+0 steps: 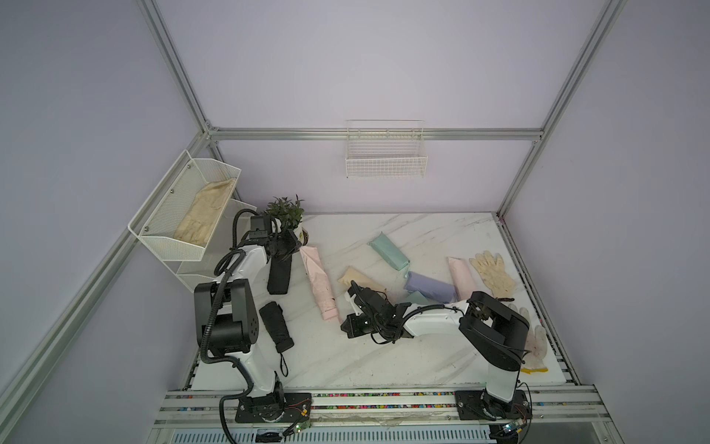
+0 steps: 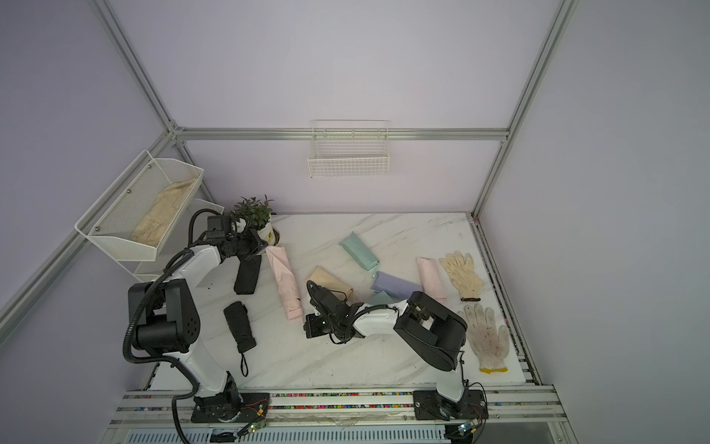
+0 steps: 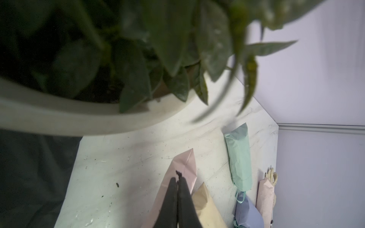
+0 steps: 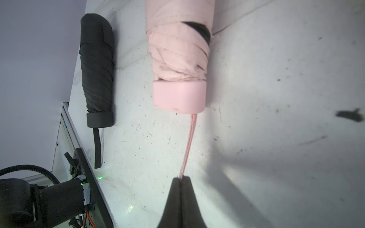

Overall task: Take umbrellas out of sleeves
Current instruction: Take out the umbrella from the umbrella sleeve, then adjust the umbrella at the center of the board.

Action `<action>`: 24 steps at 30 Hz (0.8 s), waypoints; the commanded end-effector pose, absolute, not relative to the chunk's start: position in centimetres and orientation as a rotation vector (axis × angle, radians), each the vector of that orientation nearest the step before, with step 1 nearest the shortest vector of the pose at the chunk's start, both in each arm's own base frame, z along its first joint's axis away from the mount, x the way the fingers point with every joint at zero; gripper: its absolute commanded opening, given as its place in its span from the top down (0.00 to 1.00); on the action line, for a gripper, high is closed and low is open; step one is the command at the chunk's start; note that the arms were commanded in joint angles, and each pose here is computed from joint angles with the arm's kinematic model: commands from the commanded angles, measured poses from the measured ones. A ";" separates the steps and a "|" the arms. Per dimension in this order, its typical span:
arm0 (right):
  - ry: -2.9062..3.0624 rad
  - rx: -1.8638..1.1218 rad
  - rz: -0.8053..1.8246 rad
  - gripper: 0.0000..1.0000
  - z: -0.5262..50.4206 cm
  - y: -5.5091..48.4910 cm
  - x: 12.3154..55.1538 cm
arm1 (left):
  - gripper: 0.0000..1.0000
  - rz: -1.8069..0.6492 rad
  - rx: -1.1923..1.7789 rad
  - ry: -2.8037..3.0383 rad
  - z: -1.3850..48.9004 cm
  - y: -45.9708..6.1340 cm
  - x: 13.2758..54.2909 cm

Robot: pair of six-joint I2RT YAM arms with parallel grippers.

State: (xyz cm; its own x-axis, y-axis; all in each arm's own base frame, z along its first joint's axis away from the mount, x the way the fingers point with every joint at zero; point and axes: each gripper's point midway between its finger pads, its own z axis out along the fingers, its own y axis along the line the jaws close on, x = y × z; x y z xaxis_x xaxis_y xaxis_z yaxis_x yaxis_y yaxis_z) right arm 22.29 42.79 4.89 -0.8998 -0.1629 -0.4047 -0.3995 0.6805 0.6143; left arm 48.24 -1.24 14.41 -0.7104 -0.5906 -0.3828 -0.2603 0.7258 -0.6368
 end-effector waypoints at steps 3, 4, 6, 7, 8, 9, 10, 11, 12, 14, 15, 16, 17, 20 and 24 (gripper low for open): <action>2.589 -0.493 1.119 1.00 5.2 44.7 20.3 | 1.00 -0.706 -0.596 2.308 15.7 0.6 49.8; 2.593 -0.498 1.123 1.00 5.1 44.8 20.0 | 1.00 -0.707 -0.595 2.308 15.7 0.6 49.7; 2.602 -0.517 1.133 1.00 4.9 45.2 18.9 | 1.00 -0.703 -0.600 2.303 15.8 1.0 49.7; 2.606 -0.525 1.134 1.00 4.8 45.2 18.5 | 1.00 -0.701 -0.599 2.301 15.8 1.1 49.7; 2.612 -0.534 1.135 1.00 4.6 45.3 17.9 | 1.00 -0.699 -0.602 2.299 15.8 1.2 49.6; 2.618 -0.542 1.139 1.00 4.5 45.4 17.3 | 1.00 -0.698 -0.604 2.298 15.7 1.3 49.6; 2.627 -0.546 1.138 1.00 4.2 45.3 16.8 | 1.00 -0.699 -0.605 2.295 15.7 1.4 49.6; 2.632 -0.550 1.142 1.00 4.1 45.3 16.3 | 1.00 -0.705 -0.613 2.296 15.4 1.6 49.5; 2.637 -0.554 1.146 1.00 4.0 45.2 15.8 | 1.00 -0.713 -0.620 2.289 15.5 1.7 49.6; 2.644 -0.557 1.148 1.00 3.8 45.1 15.1 | 1.00 -0.728 -0.631 2.279 15.5 1.9 49.7; 2.651 -0.559 1.146 1.00 3.6 45.0 14.7 | 1.00 -0.732 -0.635 2.275 15.5 2.0 49.8; 2.655 -0.559 1.142 1.00 3.5 44.9 14.6 | 1.00 -0.732 -0.637 2.271 15.6 2.1 49.8; 2.656 -0.559 1.139 1.00 3.4 44.9 14.5 | 1.00 -0.735 -0.640 2.269 15.7 2.2 49.8; 2.667 -0.558 1.121 1.00 2.7 44.8 14.5 | 1.00 -0.745 -0.646 2.259 15.8 2.4 49.8; 2.661 -0.568 1.079 1.00 3.0 45.0 15.0 | 1.00 -0.787 -0.646 2.258 15.6 2.2 50.0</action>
State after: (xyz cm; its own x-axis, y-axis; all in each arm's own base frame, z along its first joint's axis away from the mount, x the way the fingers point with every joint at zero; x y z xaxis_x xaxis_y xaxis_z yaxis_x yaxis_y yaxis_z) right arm 14.47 44.53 3.01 -0.9029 -0.2815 -0.3249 -0.4287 0.6448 0.6328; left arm 48.55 2.19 13.14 -0.6886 -0.6207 -0.3749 -0.2914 0.7103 -0.6407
